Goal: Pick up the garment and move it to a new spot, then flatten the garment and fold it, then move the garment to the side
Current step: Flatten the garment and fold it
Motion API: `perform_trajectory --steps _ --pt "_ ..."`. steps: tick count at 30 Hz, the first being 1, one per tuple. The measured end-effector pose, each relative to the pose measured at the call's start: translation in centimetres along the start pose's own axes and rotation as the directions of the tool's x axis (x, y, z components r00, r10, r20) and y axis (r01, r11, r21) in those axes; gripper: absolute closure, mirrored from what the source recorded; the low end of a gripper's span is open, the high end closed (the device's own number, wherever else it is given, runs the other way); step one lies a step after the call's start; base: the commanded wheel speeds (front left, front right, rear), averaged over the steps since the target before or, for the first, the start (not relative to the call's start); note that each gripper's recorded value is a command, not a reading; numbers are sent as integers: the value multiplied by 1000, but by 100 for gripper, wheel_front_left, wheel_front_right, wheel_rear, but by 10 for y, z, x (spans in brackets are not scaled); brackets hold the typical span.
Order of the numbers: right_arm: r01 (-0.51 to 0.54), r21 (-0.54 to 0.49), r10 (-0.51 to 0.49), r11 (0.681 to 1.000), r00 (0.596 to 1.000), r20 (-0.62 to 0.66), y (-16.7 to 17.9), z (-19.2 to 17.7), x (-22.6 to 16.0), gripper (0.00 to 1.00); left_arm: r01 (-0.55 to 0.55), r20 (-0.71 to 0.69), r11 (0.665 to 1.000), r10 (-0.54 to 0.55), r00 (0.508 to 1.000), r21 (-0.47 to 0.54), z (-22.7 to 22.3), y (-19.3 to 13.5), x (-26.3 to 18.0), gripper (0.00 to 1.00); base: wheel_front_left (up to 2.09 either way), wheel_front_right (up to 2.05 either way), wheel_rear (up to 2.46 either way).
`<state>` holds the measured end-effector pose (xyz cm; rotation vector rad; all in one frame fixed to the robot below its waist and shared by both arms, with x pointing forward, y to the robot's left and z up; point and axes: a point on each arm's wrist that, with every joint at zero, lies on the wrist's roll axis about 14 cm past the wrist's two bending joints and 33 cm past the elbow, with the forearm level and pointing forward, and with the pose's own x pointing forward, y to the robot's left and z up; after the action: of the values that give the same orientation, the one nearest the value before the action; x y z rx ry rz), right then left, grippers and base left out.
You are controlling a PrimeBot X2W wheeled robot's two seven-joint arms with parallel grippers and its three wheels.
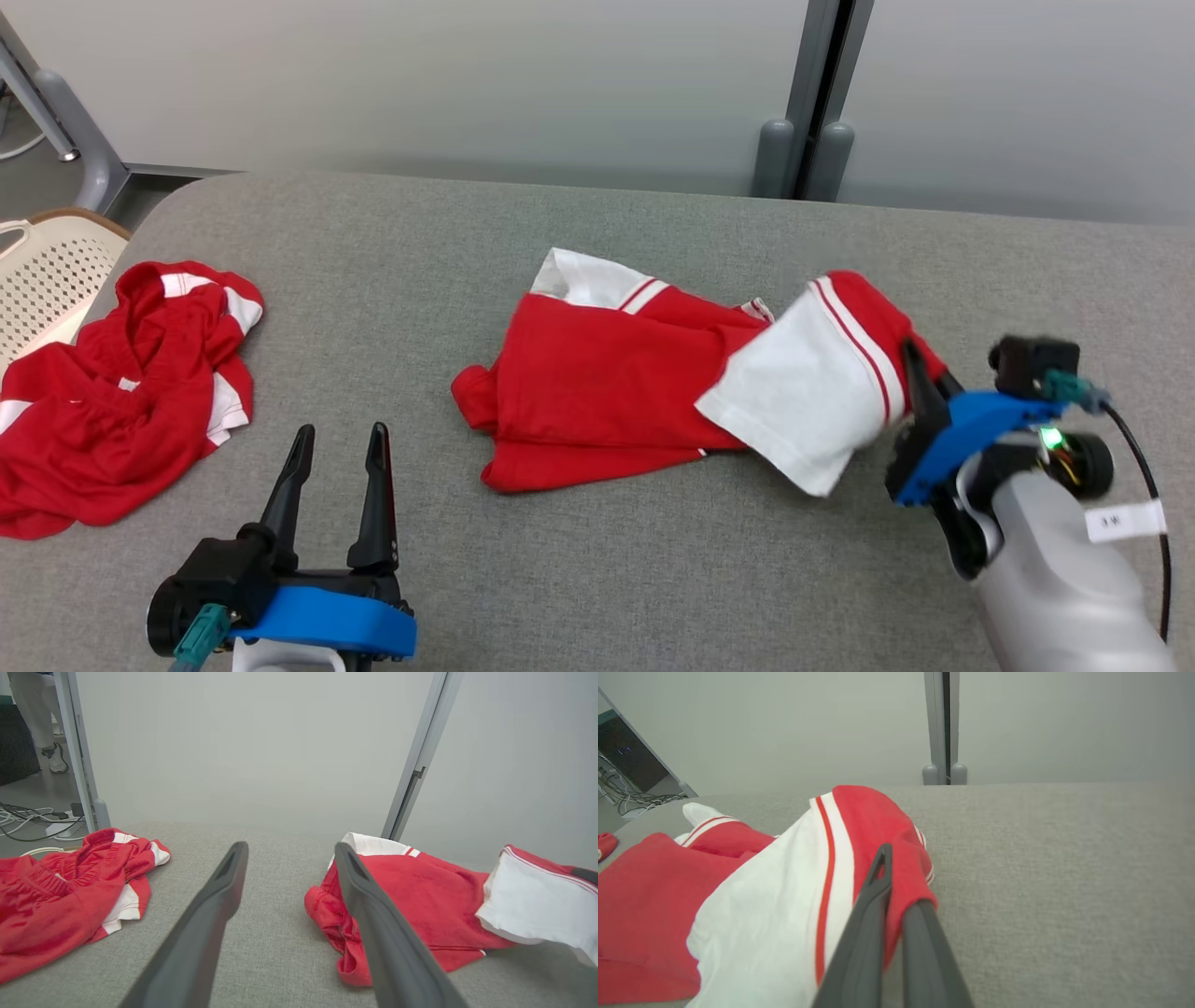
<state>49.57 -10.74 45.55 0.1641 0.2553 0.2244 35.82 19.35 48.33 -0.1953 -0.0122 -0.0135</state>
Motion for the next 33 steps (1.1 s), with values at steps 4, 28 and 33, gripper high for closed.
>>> perform_trajectory --steps 4,28,33 --pt "86 -3 -86 996 992 -88 -31 -35 -19 0 3 4 1000 -3 1000 5 2 0 1 0 0 0 0" --pt "-41 -147 13 988 982 -188 20 14 -32 0 25 1 1000 -25 1000 10 0 -7 9 0 0 0 0" --pt "-24 -147 -17 989 963 -267 15 13 -4 0 15 -4 1000 -14 1000 13 -1 -3 6 0 0 0 0"
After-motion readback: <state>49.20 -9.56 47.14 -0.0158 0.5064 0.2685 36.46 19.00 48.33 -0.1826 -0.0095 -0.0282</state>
